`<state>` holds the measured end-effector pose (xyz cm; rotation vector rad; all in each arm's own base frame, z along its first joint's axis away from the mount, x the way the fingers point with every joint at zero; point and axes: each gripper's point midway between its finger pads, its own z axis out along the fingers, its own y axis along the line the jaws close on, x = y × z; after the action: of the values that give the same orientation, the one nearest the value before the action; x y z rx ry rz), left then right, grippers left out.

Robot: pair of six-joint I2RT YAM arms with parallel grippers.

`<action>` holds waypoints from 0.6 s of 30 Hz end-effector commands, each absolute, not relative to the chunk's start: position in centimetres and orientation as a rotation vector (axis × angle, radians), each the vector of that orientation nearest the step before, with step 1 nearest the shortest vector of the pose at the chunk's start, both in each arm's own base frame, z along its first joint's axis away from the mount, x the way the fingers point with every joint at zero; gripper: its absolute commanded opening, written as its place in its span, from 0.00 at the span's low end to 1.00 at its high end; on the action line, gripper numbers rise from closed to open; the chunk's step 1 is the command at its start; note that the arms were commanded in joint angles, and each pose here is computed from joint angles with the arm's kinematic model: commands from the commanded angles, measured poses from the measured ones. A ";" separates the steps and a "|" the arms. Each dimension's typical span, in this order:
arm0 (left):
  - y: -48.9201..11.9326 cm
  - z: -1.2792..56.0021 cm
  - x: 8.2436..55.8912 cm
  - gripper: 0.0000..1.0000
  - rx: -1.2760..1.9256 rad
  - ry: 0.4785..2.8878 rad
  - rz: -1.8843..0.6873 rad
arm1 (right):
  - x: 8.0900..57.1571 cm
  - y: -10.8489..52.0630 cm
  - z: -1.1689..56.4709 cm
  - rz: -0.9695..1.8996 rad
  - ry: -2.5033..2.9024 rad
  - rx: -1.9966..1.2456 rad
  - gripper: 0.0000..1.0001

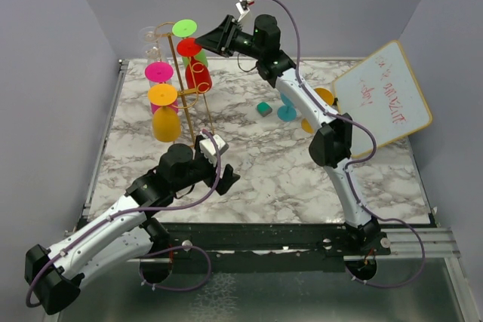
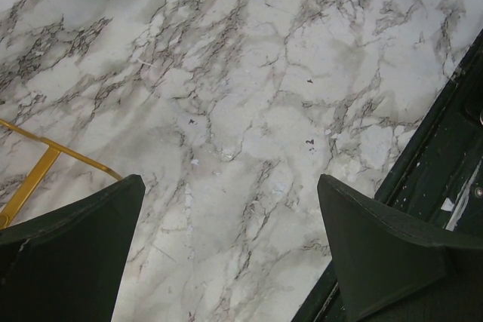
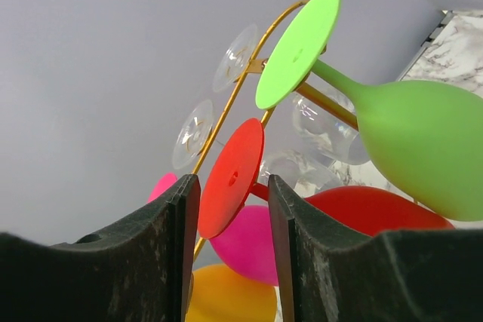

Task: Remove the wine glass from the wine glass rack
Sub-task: Pick up the wine glass from the wine rack.

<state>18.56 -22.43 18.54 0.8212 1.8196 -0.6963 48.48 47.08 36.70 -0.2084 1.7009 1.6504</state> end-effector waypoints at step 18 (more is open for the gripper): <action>-22.3 18.2 18.7 0.99 0.816 1.822 -0.704 | 47.6 46.6 38.5 1.636 1.692 -0.161 0.28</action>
<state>18.74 -22.31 18.46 0.8153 1.8247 -0.6915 48.71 47.07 35.49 -0.1686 1.7387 1.6377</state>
